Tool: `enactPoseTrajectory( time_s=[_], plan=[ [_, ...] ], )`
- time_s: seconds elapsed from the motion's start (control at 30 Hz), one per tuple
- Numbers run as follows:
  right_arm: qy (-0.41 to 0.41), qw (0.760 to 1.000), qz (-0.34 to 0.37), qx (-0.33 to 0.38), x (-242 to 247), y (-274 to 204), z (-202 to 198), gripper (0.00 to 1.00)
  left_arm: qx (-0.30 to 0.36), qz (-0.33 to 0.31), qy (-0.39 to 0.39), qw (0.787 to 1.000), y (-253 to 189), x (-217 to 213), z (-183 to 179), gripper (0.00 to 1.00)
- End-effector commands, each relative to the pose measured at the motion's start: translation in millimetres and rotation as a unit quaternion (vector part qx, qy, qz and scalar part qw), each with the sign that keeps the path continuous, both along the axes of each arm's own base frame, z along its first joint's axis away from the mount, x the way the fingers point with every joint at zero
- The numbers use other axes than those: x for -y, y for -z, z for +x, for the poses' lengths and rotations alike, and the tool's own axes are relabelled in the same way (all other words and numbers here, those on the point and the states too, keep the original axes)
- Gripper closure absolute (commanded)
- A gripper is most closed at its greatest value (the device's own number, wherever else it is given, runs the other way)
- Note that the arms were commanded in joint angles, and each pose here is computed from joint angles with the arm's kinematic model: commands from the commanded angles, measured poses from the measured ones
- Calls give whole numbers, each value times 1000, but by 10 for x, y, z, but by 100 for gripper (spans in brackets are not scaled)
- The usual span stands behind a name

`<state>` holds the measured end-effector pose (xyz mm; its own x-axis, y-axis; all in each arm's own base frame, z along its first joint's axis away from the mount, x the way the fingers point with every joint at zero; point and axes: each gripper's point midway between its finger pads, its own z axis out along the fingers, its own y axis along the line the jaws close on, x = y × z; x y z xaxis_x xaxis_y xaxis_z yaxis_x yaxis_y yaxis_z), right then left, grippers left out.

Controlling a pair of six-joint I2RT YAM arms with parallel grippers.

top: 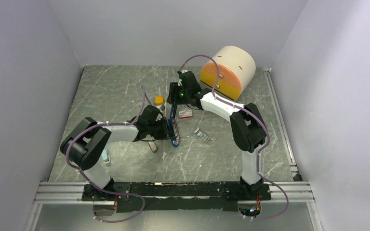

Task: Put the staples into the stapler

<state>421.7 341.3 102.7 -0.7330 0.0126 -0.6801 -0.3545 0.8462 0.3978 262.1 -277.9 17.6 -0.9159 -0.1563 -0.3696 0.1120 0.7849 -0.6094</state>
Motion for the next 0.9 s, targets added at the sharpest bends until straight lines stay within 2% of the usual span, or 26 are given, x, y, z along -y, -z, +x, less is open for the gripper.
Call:
enactPoseTrajectory(
  time_s=[0.0,0.07,0.2,0.53,0.77,0.87],
  plan=[
    [13,999,14,39,0,-467,75,39,-40,87,-11,995,396,-284,-149,72],
    [25,998,10,49,49,-546,92,37,-46,101,-24,993,438,-337,-117,68],
    [52,996,5,73,173,-707,115,36,-59,128,-42,989,538,-468,-120,65],
    [47,989,38,135,287,-1280,-29,33,-64,126,-46,989,561,-503,-129,80],
    [38,987,53,144,362,-1453,-199,33,-90,148,-54,983,656,-582,-174,83],
    [36,987,56,145,387,-1492,-260,33,-107,139,-55,983,681,-599,-208,81]
  ],
)
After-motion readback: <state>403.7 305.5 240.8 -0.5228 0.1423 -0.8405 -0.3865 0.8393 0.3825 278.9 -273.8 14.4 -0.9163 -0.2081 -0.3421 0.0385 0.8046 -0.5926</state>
